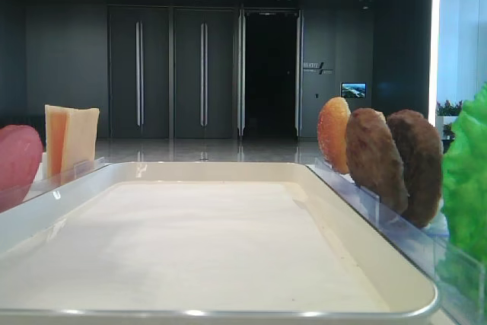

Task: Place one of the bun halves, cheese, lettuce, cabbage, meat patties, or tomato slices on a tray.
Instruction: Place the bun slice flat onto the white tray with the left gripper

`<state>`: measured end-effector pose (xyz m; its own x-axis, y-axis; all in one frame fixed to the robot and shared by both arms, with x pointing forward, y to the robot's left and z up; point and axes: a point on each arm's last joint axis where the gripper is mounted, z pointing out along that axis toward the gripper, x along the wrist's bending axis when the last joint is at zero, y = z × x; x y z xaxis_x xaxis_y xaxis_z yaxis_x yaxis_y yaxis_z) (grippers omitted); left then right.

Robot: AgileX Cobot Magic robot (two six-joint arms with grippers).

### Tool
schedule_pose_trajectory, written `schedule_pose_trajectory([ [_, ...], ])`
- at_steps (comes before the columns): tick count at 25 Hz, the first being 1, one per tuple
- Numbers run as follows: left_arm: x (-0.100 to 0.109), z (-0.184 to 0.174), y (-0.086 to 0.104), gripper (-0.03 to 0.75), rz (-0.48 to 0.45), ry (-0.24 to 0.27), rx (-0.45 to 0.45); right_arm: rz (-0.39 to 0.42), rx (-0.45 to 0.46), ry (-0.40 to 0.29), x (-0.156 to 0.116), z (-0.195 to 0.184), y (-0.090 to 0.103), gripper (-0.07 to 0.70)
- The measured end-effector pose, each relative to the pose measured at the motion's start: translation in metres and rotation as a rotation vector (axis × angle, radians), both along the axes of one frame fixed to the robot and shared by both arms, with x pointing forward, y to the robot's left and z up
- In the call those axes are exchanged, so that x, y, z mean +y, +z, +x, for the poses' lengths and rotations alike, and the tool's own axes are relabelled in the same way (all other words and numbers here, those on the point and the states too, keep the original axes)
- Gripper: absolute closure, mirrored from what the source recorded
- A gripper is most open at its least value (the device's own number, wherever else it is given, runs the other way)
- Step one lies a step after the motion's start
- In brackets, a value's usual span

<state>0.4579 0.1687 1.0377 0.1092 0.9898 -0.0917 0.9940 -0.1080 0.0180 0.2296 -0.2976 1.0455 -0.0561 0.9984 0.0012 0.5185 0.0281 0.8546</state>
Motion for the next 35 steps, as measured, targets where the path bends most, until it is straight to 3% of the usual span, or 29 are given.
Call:
schedule_pose_trajectory([
  [3, -0.002, -0.001, 0.0, 0.587, -0.023, 0.008, 0.009, 0.0, 0.0, 0.0, 0.0, 0.0, 0.0, 0.1],
  [10, -0.023, 0.011, 0.006, 0.587, -0.271, 0.054, -0.114, 0.0, 0.0, 0.0, 0.0, 0.0, 0.0, 0.1],
  [13, -0.028, 0.015, 0.004, 0.587, -0.312, 0.055, -0.129, 0.0, 0.0, 0.0, 0.0, 0.0, 0.0, 0.1],
  [21, -0.039, 0.014, -0.031, 0.588, -0.427, 0.03, -0.112, 0.0, 0.0, 0.0, 0.0, 0.0, 0.0, 0.1],
  [35, -0.059, 0.027, -0.065, 0.589, -0.561, 0.013, -0.082, 0.0, -0.001, 0.0, 0.0, 0.0, 0.0, 0.1],
])
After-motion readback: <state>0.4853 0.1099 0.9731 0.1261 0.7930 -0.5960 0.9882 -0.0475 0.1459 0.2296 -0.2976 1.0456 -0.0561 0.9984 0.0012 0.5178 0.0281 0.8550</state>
